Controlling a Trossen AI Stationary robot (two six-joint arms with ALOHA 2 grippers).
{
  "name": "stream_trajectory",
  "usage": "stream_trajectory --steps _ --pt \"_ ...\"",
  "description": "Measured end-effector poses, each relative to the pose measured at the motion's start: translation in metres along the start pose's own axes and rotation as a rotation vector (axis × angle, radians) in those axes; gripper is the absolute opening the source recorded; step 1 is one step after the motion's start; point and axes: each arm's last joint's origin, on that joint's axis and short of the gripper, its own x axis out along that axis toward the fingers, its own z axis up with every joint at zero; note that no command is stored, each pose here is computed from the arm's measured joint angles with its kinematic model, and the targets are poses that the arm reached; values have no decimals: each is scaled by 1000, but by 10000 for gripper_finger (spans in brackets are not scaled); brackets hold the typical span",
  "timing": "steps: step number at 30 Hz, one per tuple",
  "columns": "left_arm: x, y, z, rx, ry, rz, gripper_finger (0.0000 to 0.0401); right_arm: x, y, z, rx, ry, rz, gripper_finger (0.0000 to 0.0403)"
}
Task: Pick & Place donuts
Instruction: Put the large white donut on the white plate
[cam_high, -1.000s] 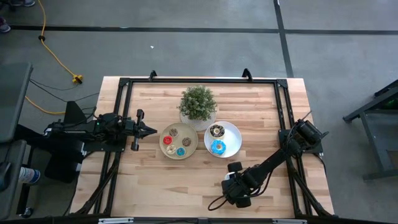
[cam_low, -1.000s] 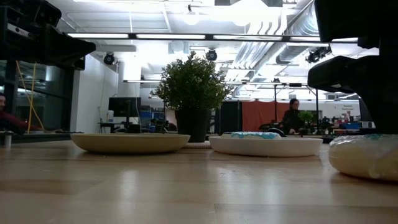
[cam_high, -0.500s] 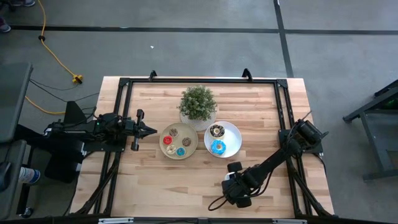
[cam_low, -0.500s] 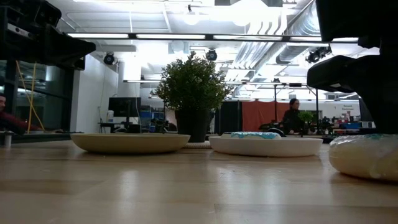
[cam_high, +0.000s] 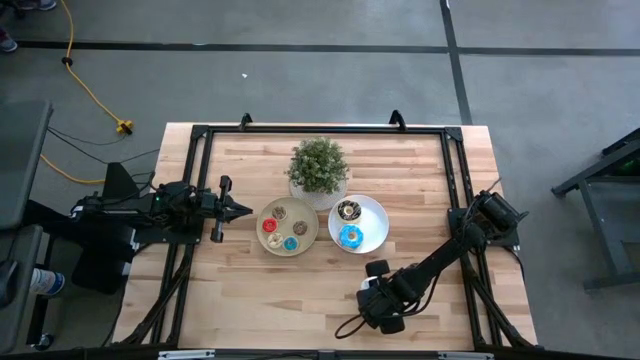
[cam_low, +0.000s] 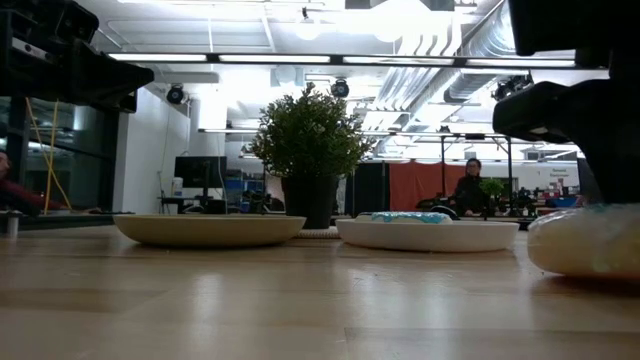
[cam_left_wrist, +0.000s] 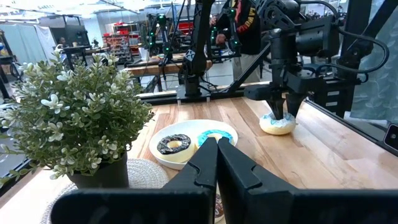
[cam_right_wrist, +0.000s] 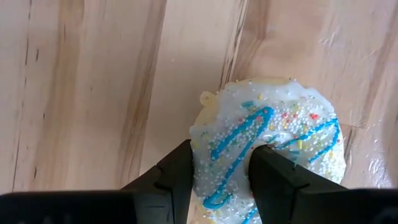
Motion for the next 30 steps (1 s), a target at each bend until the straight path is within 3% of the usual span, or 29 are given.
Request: stream_trajectory --steps 6,18,30 --pt "0 0 0 0 0 0 1 -6 0 1 -2 -18 10 133" --pt "0 0 0 0 0 0 1 -51 -8 1 12 -123 24 133" --pt "0 0 0 0 0 0 1 -83 -48 -1 109 -108 -19 133"
